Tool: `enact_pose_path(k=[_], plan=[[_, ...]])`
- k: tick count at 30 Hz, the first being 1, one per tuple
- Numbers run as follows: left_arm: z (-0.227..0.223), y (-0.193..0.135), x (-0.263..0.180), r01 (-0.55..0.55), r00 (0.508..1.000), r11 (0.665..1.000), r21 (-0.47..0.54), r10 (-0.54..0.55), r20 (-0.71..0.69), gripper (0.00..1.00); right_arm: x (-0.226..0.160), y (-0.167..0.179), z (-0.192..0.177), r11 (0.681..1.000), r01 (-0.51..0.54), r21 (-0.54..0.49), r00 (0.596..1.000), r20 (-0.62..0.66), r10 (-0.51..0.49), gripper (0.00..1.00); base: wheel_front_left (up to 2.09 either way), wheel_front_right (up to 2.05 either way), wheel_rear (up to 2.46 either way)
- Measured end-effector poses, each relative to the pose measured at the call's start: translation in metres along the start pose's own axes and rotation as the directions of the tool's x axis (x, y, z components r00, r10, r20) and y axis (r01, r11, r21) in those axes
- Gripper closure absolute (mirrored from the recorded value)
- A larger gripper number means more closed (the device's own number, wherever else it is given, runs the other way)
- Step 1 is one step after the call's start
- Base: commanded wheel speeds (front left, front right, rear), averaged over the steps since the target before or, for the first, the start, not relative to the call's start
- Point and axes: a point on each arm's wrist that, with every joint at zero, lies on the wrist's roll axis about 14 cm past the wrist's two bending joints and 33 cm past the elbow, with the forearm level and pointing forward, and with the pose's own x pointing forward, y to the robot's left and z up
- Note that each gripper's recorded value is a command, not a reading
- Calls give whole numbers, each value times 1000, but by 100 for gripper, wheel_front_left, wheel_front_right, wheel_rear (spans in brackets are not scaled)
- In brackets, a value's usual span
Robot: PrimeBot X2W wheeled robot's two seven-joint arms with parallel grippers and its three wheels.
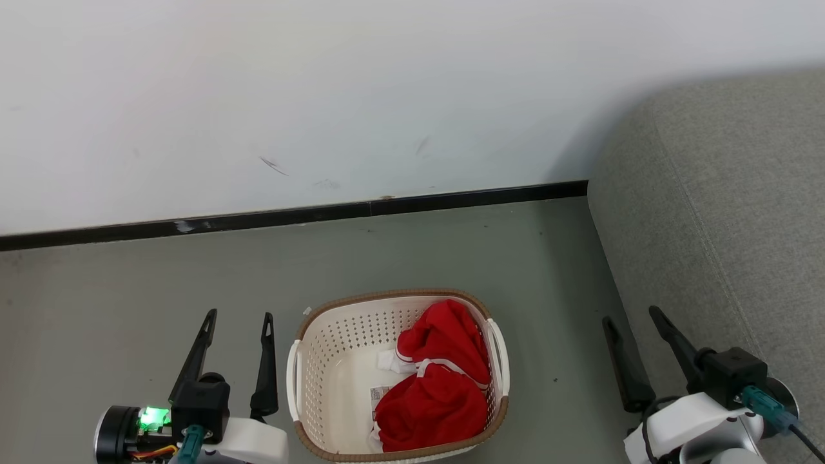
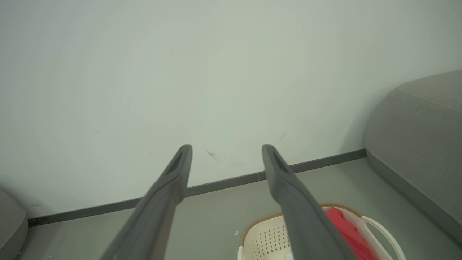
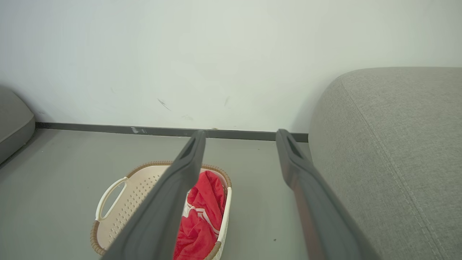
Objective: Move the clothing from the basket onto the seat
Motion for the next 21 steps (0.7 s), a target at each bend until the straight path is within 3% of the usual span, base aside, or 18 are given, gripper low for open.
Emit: enact_pose_path(k=[21], plan=[[-22,-11,8,60,996,998,25,-59,-61,0,2,-14,3,999,39,-2,999,11,-39,0,0,0,0]])
